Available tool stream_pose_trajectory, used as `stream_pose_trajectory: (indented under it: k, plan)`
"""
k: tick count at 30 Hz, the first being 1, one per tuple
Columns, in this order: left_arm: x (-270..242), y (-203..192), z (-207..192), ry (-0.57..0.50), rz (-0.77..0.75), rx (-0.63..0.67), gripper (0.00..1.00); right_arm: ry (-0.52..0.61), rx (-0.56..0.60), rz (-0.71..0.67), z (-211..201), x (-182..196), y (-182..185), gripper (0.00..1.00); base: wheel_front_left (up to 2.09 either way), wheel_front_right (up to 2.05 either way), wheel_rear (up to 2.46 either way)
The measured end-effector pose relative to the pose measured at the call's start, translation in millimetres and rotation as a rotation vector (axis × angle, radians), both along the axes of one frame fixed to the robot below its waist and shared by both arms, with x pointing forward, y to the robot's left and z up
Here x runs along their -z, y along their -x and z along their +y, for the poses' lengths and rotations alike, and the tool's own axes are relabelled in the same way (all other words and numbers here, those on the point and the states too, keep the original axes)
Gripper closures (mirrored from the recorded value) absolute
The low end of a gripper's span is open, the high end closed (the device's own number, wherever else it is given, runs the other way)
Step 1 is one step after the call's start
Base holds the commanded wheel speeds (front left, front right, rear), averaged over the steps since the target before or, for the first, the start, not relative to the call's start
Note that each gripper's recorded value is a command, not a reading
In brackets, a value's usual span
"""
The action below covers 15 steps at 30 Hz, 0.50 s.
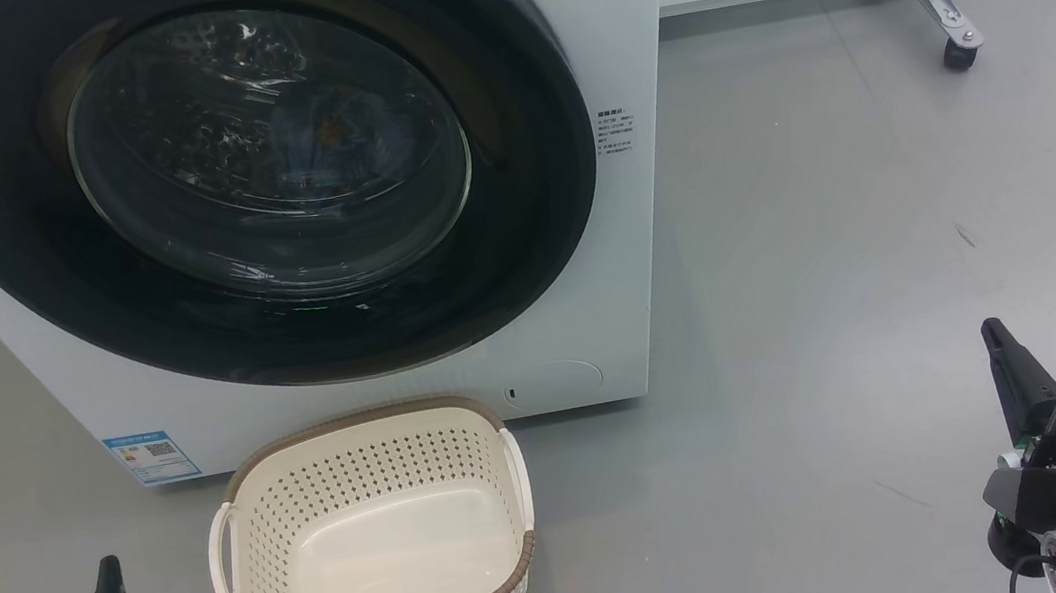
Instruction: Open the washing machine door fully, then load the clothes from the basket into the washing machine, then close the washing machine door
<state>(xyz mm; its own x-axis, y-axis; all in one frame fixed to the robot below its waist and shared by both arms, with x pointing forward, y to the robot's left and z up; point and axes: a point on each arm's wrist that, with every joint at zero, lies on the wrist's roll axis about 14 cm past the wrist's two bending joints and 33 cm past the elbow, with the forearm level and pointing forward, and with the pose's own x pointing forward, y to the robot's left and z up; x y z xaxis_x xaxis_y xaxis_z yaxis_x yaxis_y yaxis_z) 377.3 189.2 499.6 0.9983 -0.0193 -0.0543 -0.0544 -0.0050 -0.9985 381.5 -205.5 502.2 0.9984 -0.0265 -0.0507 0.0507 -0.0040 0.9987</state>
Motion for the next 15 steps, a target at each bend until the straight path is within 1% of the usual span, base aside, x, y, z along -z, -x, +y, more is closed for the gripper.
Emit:
stream_pose_trajectory:
  k: [15]
  plan:
    - [0.6, 0.1, 0.0, 0.0, 0.002, 0.0, 1.0, 0.0, 0.0, 0.0, -0.1, 0.0, 0.0, 1.0, 0.0, 0.0, 0.0]
